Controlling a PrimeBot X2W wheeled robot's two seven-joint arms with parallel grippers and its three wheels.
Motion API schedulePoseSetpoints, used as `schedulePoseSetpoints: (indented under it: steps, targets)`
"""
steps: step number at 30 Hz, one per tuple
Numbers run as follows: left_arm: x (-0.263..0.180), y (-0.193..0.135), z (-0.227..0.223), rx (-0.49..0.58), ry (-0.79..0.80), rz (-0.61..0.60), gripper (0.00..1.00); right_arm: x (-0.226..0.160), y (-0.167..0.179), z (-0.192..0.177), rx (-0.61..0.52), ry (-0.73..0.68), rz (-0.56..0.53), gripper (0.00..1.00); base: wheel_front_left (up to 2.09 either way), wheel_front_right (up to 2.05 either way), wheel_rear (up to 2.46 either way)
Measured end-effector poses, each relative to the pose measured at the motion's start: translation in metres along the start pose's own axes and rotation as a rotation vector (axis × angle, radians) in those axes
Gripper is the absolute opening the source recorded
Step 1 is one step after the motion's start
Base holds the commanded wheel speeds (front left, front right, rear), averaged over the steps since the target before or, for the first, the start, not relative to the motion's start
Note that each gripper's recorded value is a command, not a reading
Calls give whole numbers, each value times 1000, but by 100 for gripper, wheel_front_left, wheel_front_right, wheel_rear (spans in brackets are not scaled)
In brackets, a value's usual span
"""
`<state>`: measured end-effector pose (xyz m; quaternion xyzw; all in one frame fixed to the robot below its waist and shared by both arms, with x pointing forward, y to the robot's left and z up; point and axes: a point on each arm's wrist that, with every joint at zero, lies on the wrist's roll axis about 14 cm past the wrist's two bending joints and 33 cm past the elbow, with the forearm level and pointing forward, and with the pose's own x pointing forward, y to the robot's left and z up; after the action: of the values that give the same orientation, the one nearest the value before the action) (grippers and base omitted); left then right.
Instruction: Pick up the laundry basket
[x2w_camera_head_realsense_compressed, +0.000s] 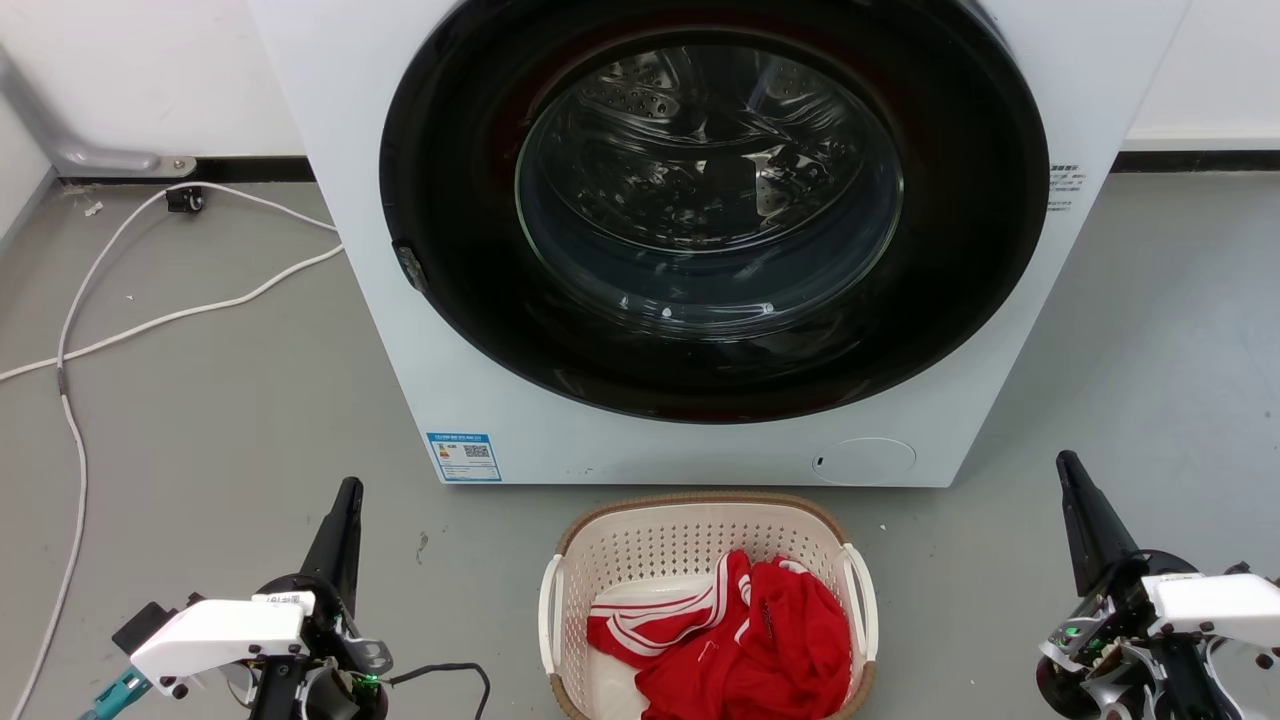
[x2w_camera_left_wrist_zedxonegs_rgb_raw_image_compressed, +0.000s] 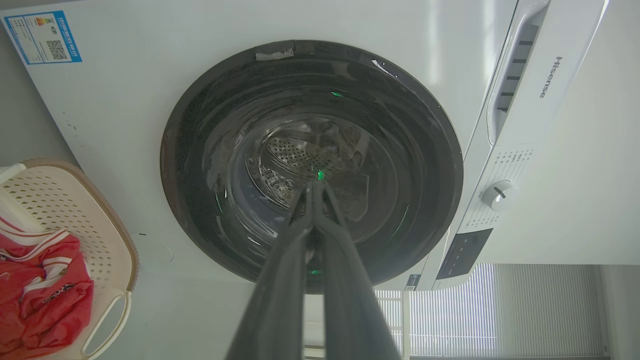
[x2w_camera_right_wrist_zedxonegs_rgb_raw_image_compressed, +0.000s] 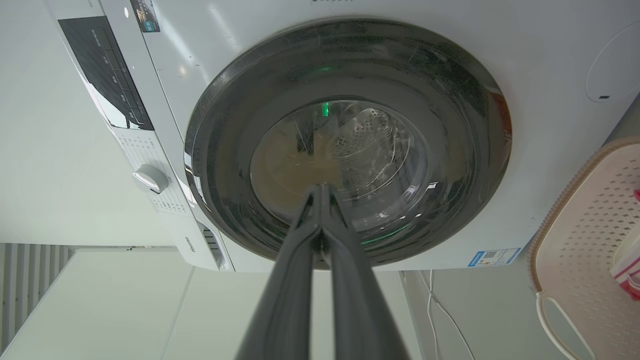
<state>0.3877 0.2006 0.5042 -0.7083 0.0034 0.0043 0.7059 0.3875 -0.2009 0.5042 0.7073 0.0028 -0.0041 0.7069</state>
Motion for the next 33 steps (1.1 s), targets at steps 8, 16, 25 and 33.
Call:
schedulePoseSetpoints:
  steps: [8,16,25,33]
  targets:
    - [0,0,0,3,2,0,0,0,0,0,1,0,0,0,0,0,0]
    - [0,0,0,2,1,0,0,0,0,0,1,0,0,0,0,0,0]
    - [0,0,0,2,0,1,0,0,0,0,0,-1,0,0,0,0,0]
    - [-7,18,-3,-5,-2,53,100,-9,-18,0,5,-10,-52,100,0,0,0]
